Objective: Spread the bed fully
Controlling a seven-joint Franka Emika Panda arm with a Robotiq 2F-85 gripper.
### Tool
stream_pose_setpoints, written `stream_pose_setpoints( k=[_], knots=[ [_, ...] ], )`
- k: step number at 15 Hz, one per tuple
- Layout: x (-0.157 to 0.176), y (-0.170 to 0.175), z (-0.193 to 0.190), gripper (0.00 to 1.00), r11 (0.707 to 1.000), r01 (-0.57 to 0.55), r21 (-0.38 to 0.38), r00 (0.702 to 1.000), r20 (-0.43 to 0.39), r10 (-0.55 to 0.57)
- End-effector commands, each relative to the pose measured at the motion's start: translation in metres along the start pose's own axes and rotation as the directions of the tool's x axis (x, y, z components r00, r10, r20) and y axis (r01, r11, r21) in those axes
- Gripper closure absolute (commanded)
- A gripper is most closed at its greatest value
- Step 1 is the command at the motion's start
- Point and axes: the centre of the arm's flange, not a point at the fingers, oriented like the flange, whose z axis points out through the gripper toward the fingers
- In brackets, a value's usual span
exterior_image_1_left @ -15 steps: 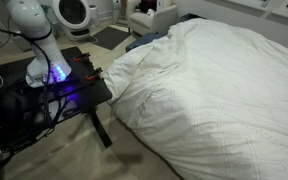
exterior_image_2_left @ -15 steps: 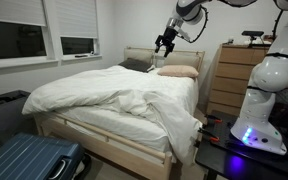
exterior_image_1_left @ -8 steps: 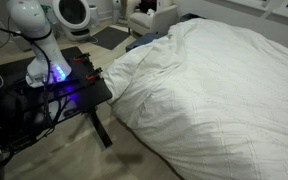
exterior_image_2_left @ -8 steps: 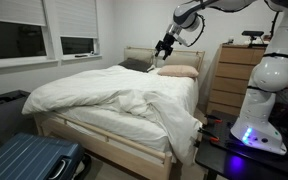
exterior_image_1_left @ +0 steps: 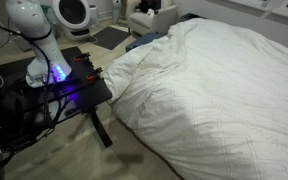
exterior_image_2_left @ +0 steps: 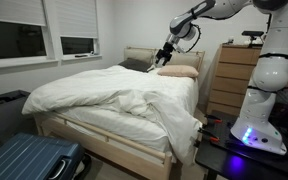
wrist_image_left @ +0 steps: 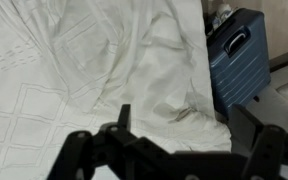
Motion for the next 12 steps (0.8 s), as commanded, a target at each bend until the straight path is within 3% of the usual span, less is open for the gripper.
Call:
stream_pose_setpoints(
  k=[1, 12],
  knots=[
    [0.01, 0.019, 0.027, 0.0, 1.0, 0.008, -0.006, 1.0, 0.004, -0.008],
    [-0.014, 0.066, 0.097, 0.0, 0.995, -0.004, -0.1, 0.991, 0.135, 0.017]
  ],
)
